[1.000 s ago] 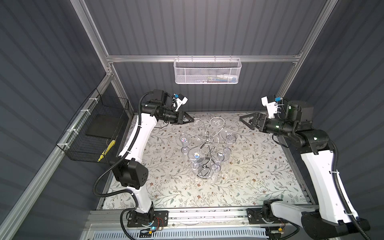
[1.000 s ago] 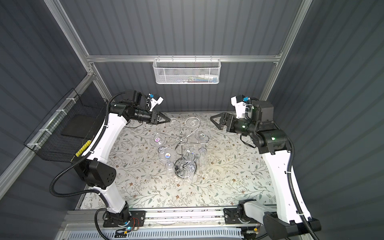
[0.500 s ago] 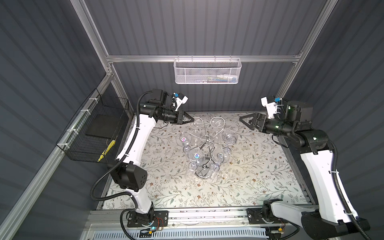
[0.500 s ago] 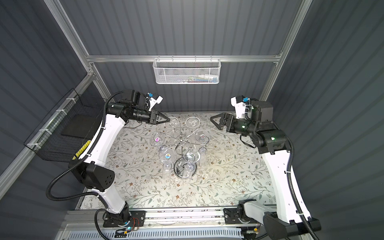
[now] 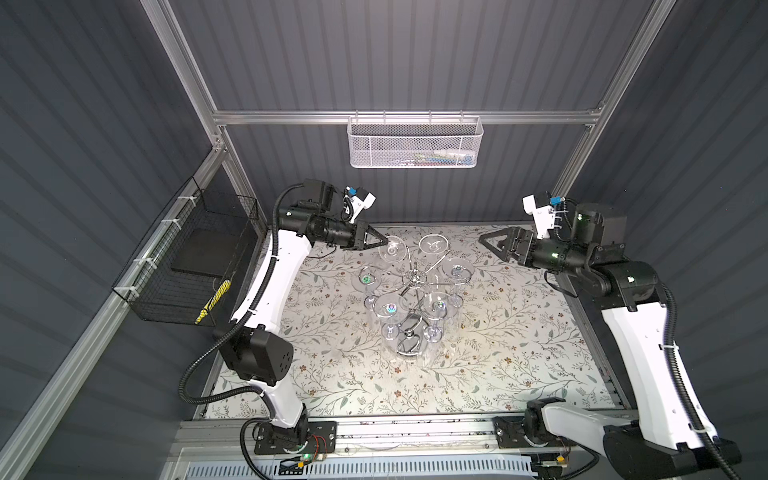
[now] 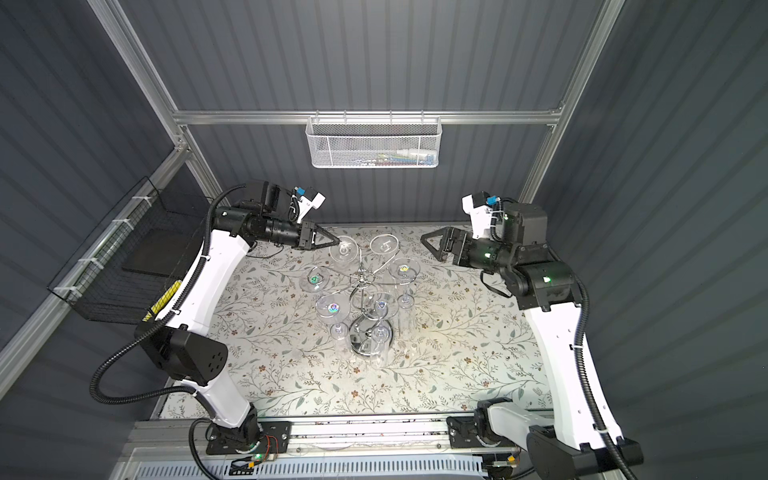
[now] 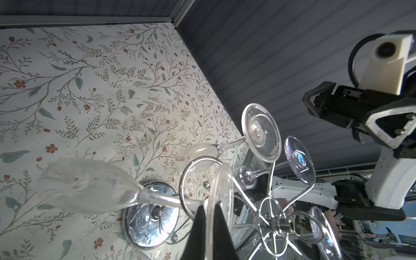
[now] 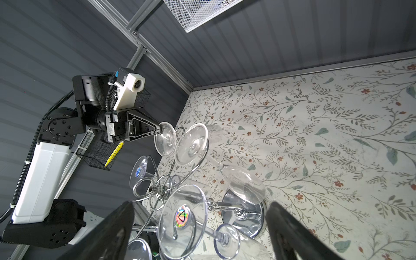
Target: Take the wine glass off the wine glass rack
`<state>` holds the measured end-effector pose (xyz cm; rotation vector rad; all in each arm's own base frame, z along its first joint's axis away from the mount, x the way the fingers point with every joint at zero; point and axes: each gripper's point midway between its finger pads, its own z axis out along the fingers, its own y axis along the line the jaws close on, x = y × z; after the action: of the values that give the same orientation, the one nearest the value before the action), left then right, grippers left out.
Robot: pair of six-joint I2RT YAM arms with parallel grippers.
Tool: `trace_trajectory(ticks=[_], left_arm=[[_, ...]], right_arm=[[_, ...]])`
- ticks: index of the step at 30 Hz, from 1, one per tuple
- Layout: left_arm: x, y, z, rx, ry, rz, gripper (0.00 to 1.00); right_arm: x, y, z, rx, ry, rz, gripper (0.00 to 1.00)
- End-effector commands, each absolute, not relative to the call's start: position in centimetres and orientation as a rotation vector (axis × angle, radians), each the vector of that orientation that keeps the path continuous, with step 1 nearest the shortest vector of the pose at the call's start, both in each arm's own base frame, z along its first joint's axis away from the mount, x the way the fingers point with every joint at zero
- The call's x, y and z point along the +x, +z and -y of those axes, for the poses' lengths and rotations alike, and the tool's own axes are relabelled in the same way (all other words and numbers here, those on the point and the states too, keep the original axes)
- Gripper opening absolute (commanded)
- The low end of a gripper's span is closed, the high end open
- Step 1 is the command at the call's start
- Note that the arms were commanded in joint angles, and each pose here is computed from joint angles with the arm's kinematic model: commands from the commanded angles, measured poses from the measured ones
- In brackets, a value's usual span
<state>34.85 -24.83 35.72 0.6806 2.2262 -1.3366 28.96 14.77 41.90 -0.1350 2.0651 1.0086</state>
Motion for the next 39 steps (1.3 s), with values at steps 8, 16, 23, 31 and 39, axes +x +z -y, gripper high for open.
trace_trajectory(ticks=[8, 16, 23, 31, 39], left_arm=[[33.0, 37.2, 25.4, 0.632, -1.446, -2.186, 0.00], [32.6, 39.9, 25.7, 0.596, -1.510, -2.085, 0.00], [33.1, 40.2, 25.7, 0.547, -1.526, -2.070, 0.00], [33.6, 40.8, 25.9, 0.524, -1.547, -2.049, 0.00], [34.3, 41.3, 26.1, 0.516, -1.564, -2.035, 0.00]], right_arm=[[28.0, 42.3, -14.9, -0.150, 1.018, -2.048, 0.92], [27.7, 42.4, -14.8, -0.144, 1.025, -2.045, 0.92], [27.5, 42.4, -14.8, -0.141, 1.025, -2.046, 0.91], [26.7, 43.0, -14.6, -0.146, 1.022, -2.026, 0.91], [26.3, 43.0, -14.6, -0.146, 1.023, -2.023, 0.91]])
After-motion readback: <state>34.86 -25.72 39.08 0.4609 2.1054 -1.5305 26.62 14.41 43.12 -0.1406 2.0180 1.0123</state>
